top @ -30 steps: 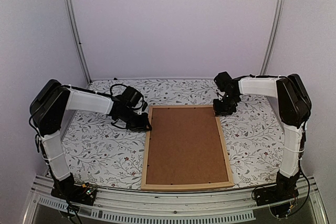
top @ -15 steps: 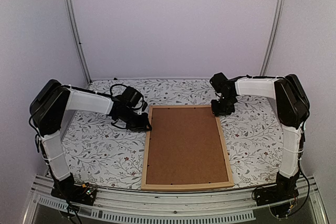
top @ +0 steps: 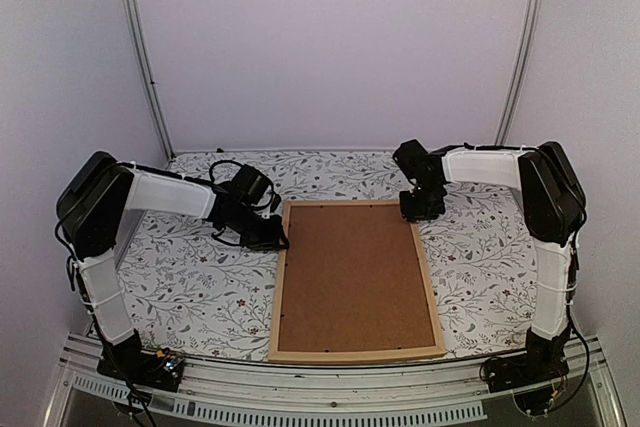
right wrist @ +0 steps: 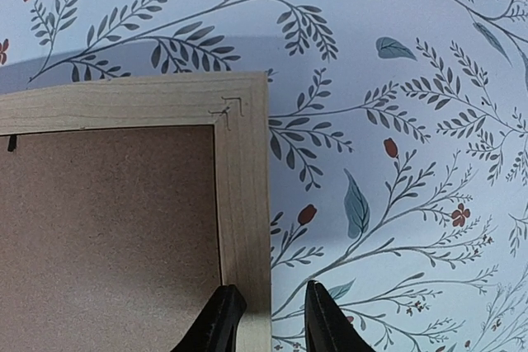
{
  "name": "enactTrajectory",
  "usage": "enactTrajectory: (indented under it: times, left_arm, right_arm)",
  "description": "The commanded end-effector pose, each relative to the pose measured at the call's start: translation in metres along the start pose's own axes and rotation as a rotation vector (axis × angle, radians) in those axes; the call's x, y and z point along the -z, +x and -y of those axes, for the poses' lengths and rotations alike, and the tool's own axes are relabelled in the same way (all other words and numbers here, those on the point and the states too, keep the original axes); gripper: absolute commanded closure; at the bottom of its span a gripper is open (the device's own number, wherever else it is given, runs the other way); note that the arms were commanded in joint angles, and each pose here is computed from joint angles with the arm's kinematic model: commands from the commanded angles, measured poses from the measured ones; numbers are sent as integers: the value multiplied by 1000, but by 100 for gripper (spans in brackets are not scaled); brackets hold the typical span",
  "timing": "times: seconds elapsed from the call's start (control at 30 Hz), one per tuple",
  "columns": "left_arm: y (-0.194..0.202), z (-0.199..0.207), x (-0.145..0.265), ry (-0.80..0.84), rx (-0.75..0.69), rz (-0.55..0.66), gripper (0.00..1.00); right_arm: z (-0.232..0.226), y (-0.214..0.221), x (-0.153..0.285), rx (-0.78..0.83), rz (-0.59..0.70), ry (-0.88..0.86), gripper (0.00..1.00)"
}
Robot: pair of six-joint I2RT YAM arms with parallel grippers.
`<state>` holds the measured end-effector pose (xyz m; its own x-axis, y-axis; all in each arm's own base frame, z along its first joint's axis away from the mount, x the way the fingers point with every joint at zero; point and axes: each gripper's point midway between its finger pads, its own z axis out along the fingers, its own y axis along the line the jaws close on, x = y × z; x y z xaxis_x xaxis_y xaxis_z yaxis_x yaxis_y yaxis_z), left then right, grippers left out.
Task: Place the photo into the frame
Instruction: Press the fastener onto the frame body.
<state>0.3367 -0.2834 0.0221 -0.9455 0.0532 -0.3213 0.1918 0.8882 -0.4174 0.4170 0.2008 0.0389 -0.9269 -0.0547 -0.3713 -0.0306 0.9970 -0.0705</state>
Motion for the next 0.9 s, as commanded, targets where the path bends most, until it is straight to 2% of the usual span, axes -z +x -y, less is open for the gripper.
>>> enactTrajectory:
  times: [0.0, 0.87]
  left_arm:
    - [40, 7, -24, 23, -74, -104, 82]
    - [42, 7, -25, 26, -74, -109, 83]
  right_arm:
    - [-49, 45, -25, 62, -125, -111, 69]
    - [-57, 68, -44, 118, -159, -4, 70]
